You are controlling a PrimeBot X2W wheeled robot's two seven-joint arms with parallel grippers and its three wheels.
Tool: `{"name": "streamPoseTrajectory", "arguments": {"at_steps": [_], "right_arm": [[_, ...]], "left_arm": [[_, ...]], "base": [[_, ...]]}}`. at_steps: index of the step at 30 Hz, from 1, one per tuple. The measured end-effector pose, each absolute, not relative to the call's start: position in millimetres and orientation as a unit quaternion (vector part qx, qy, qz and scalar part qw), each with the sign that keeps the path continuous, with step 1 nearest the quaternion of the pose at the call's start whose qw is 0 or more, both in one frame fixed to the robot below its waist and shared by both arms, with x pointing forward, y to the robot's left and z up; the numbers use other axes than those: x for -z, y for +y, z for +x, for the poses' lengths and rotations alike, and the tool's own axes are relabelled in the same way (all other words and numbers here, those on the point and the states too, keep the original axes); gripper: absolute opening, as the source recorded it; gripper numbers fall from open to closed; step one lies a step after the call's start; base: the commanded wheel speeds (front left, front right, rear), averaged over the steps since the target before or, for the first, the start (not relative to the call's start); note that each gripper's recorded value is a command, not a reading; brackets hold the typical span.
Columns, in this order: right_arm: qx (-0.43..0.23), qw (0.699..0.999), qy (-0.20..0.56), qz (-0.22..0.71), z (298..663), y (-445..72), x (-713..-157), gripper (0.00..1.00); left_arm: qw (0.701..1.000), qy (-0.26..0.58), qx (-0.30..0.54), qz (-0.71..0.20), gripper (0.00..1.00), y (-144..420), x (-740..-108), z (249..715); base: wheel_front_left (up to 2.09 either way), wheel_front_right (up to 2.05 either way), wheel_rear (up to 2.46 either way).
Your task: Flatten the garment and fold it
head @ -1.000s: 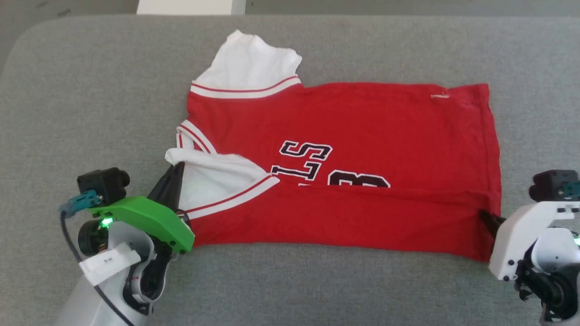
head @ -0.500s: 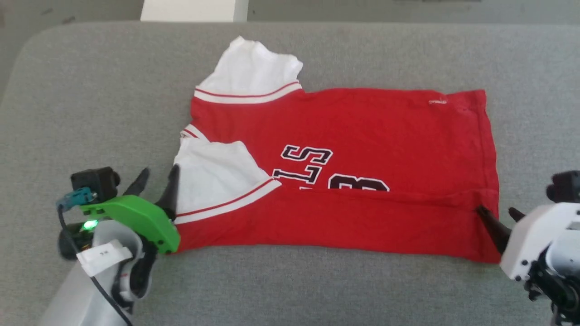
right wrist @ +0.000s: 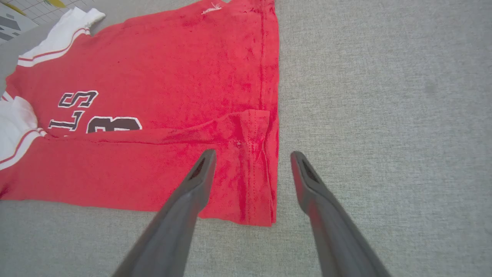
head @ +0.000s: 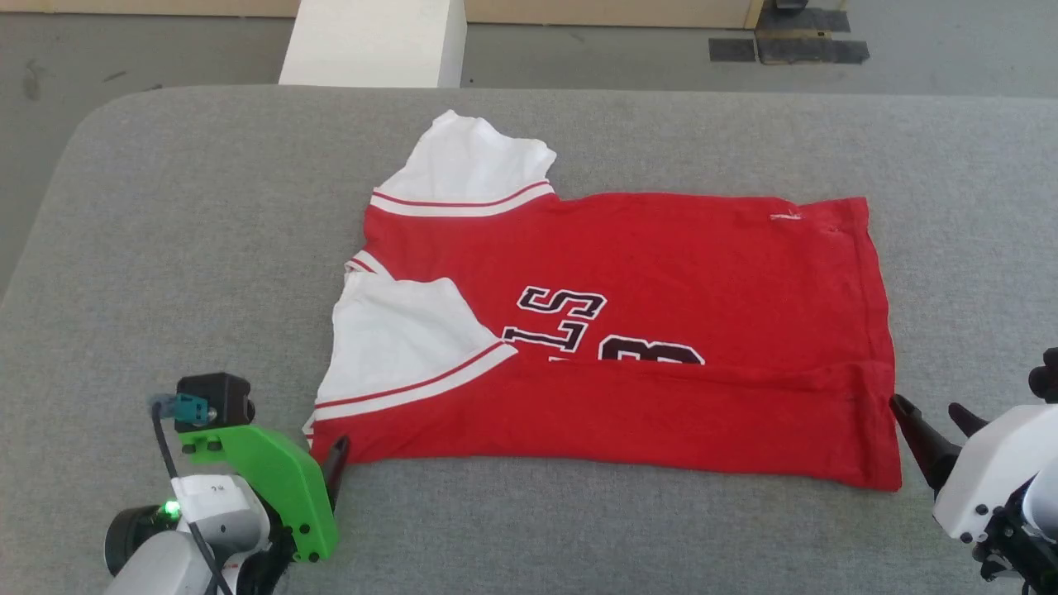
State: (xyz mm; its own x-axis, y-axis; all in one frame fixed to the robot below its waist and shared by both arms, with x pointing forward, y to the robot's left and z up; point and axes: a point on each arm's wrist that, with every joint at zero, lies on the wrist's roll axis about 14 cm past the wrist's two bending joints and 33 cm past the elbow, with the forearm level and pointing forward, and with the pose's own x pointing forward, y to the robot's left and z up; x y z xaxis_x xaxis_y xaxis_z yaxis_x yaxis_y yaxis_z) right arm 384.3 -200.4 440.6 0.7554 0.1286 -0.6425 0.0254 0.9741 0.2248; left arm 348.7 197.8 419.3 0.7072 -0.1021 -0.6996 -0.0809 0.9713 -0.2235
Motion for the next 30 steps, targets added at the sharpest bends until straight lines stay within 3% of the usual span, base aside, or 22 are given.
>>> {"name": "streamPoseTrajectory", "arguments": {"at_steps": [9,10,11,12,18,30], "right_arm": [[-0.010,0.925,0.360,0.118,379.7,-208.7,-430.6,1.00],[-0.008,0.925,0.361,0.118,379.0,-210.2,-430.0,1.00],[-0.006,0.925,0.362,0.119,378.4,-211.2,-429.5,1.00],[-0.004,0.925,0.362,0.118,377.8,-212.2,-429.2,1.00],[-0.003,0.922,0.381,0.072,369.5,-214.3,-423.6,1.00],[-0.020,0.886,0.463,-0.025,367.3,-199.5,-386.0,1.00]], "left_arm": [[0.888,0.446,-0.011,-0.115,1.00,200.1,-377.7,347.9],[0.885,0.450,-0.008,-0.114,0.62,199.3,-374.8,347.8],[0.884,0.452,-0.007,-0.118,0.62,198.4,-373.6,348.3],[0.884,0.451,-0.007,-0.121,0.00,198.5,-372.6,349.5],[0.892,0.428,-0.005,-0.143,0.00,197.9,-379.4,354.6],[0.912,0.379,-0.011,-0.158,0.00,201.1,-405.6,357.6]], "base": [[0.00,0.00,0.00],[0.00,0.00,0.00],[0.00,0.00,0.00],[0.00,0.00,0.00],[0.00,0.00,0.00],[0.00,0.00,0.00]]}}
